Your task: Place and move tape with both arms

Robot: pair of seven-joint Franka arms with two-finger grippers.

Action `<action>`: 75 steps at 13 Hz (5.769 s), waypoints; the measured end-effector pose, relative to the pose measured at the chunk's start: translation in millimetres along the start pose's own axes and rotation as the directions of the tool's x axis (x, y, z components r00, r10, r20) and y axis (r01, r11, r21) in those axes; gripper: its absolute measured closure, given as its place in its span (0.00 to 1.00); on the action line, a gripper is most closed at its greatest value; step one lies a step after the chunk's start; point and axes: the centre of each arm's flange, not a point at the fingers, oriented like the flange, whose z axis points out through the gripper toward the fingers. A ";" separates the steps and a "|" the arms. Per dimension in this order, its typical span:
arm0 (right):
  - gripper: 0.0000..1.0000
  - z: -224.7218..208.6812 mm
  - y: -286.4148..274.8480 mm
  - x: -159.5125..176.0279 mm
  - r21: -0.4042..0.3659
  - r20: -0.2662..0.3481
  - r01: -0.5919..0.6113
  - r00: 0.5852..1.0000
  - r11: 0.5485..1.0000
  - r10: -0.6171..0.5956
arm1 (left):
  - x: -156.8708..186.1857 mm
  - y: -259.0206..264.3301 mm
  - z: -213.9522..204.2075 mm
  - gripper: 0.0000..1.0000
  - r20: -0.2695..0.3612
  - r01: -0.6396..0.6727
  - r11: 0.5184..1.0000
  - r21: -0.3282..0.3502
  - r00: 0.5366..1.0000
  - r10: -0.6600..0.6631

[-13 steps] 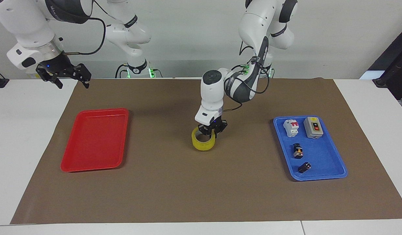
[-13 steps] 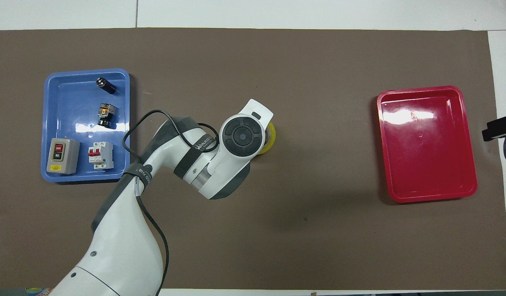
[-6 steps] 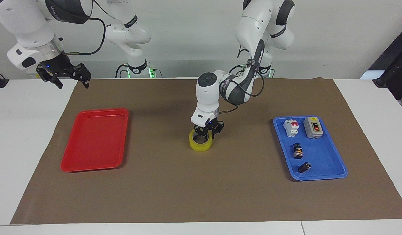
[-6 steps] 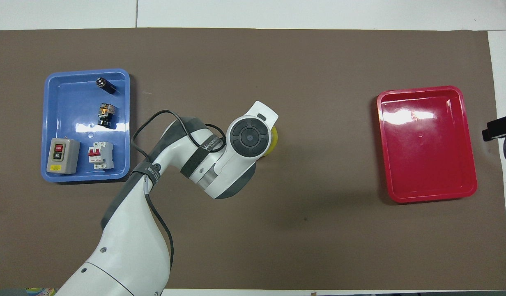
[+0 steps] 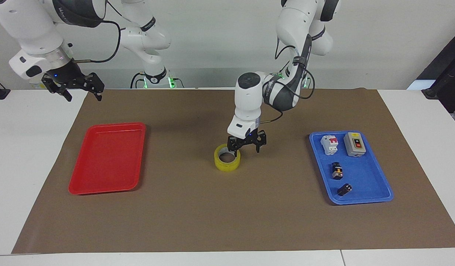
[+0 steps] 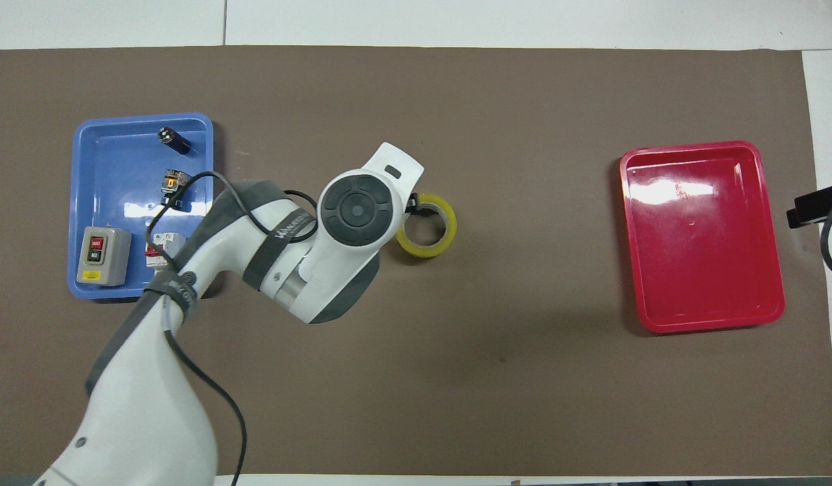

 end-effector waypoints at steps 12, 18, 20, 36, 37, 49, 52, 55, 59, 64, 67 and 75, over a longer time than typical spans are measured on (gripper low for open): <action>0.00 187.1 -343.4 97.4 0.074 -0.156 -0.074 0.984 0.994 0.085 | 76.1 -314.6 -128.0 0.00 0.159 -0.103 0.995 -0.013 0.982 0.103; 0.00 260.3 -392.6 85.2 0.068 -0.143 -0.054 0.988 0.996 0.063 | 82.6 -368.9 -208.5 0.00 0.197 -0.086 0.994 -0.064 0.976 0.097; 0.01 278.3 -387.0 78.8 0.069 -0.147 -0.057 0.987 0.996 0.066 | 79.6 -369.4 -217.2 0.00 0.220 -0.093 0.993 -0.067 0.970 0.106; 0.79 229.2 -289.7 103.4 -0.001 -0.044 0.006 0.999 1.000 -0.006 | 88.6 -366.4 -215.5 0.00 0.282 -0.110 0.991 -0.070 0.951 0.125; 0.79 207.6 -242.5 111.5 -0.003 -0.031 0.027 0.999 1.000 -0.027 | 88.3 -366.4 -215.4 0.00 0.283 -0.113 0.991 -0.071 0.950 0.128; 0.79 275.8 87.3 39.6 0.009 -0.035 0.270 0.962 0.963 -0.269 | 88.1 -365.1 -216.0 0.00 0.276 -0.170 0.981 -0.088 0.942 0.188; 0.79 287.9 80.3 35.4 0.013 -0.034 0.274 0.961 0.962 -0.274 | 88.1 -365.1 -216.0 0.00 0.276 -0.170 0.981 -0.088 0.942 0.188; 0.79 291.1 79.5 34.1 0.018 -0.028 0.262 0.965 0.965 -0.262 | 88.1 -365.1 -216.1 0.00 0.276 -0.170 0.981 -0.088 0.942 0.188; 0.48 288.6 78.9 35.9 0.015 -0.033 0.260 0.965 0.966 -0.259 | 88.1 -365.1 -216.1 0.00 0.276 -0.170 0.981 -0.088 0.942 0.188; 0.00 179.6 67.3 53.7 0.009 -0.056 0.227 0.973 0.974 -0.226 | 88.1 -365.1 -216.1 0.00 0.276 -0.170 0.981 -0.088 0.942 0.188; 0.00 73.3 57.2 53.2 0.021 -0.036 0.180 0.983 0.983 -0.179 | 88.1 -365.1 -216.1 0.00 0.276 -0.170 0.981 -0.088 0.942 0.188; 0.00 -6.4 43.0 -7.3 0.071 0.085 0.128 0.987 0.989 -0.134 | 88.1 -365.1 -216.1 0.00 0.276 -0.171 0.981 -0.088 0.942 0.189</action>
